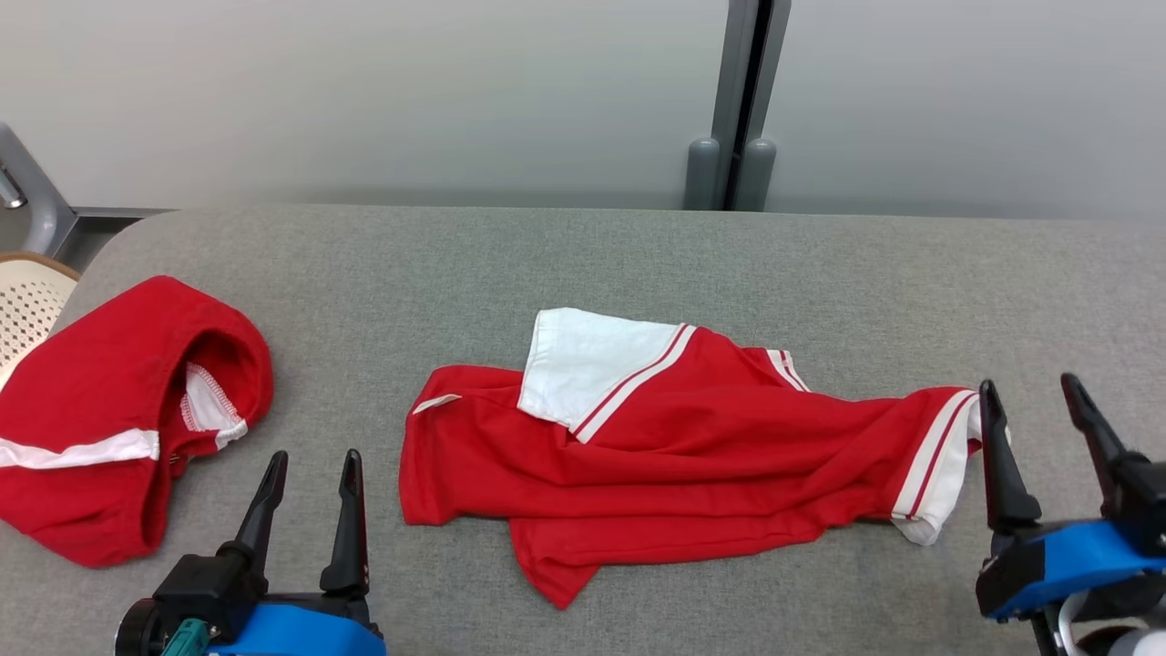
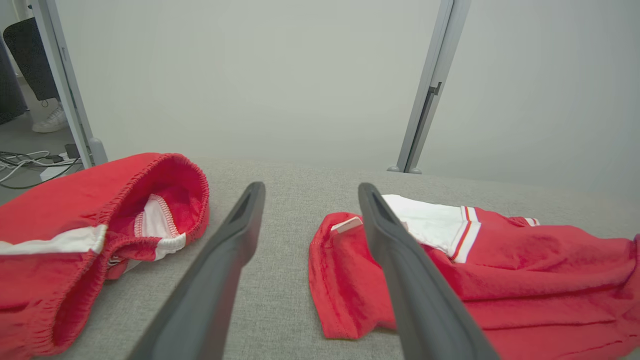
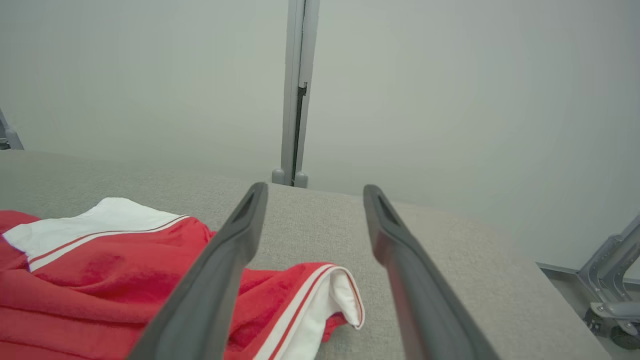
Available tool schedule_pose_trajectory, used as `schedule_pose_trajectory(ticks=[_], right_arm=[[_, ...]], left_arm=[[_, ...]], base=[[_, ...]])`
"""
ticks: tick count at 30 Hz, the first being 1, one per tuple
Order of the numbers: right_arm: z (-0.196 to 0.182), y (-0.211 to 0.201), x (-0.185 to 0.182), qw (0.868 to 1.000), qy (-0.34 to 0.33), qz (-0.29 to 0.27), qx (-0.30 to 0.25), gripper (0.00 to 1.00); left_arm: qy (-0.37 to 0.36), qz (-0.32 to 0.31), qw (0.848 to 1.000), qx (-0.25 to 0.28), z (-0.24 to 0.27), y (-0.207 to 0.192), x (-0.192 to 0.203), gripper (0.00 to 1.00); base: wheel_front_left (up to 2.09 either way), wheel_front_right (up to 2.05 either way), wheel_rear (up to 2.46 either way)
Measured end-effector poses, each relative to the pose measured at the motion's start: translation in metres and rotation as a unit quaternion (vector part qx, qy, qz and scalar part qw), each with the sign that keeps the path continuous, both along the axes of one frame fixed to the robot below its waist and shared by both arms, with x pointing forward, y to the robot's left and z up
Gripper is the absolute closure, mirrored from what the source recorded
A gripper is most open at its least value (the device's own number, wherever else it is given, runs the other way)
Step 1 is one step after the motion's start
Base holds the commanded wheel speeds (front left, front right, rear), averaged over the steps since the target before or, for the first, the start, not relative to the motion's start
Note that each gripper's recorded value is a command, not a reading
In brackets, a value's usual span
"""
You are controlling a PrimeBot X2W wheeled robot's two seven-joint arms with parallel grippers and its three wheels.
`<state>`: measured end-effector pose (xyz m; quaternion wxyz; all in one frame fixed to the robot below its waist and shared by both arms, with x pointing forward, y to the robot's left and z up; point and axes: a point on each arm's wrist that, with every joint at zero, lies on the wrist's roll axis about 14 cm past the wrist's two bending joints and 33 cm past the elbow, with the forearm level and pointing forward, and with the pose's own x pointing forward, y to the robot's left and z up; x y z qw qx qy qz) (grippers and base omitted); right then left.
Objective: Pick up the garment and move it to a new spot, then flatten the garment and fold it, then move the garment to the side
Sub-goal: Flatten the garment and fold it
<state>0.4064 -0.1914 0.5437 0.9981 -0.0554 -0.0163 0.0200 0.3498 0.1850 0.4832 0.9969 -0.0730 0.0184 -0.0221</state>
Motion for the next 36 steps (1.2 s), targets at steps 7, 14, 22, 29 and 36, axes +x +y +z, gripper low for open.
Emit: schedule_pose_trajectory(ticks=[7,14,22,29,36], right_arm=[[-0.024,-0.002,-0.027,0.998,0.029,-0.003,0.053,0.0],[-0.035,0.002,-0.028,0.997,0.045,0.002,0.068,0.0],[-0.043,0.011,-0.017,0.996,0.053,0.013,0.074,0.0],[-0.053,0.01,-0.016,0.994,0.061,0.009,0.085,0.0],[-0.063,0.008,-0.014,0.993,0.071,0.005,0.089,0.0]], left_arm=[[0.009,-0.005,1.0,-0.001,-0.006,-0.004,-0.002,0.0],[0.046,-0.023,0.999,-0.001,-0.024,-0.013,0.004,0.0],[0.124,-0.069,0.99,0.02,-0.053,-0.028,0.038,0.0],[0.218,-0.073,0.972,0.038,-0.095,-0.026,0.051,0.0],[0.286,-0.074,0.954,0.054,-0.126,-0.026,0.058,0.0]], base=[[0.0,0.0,0.0],[0.0,0.0,0.0],[0.0,0.0,0.0],[0.0,0.0,0.0],[0.0,0.0,0.0]])
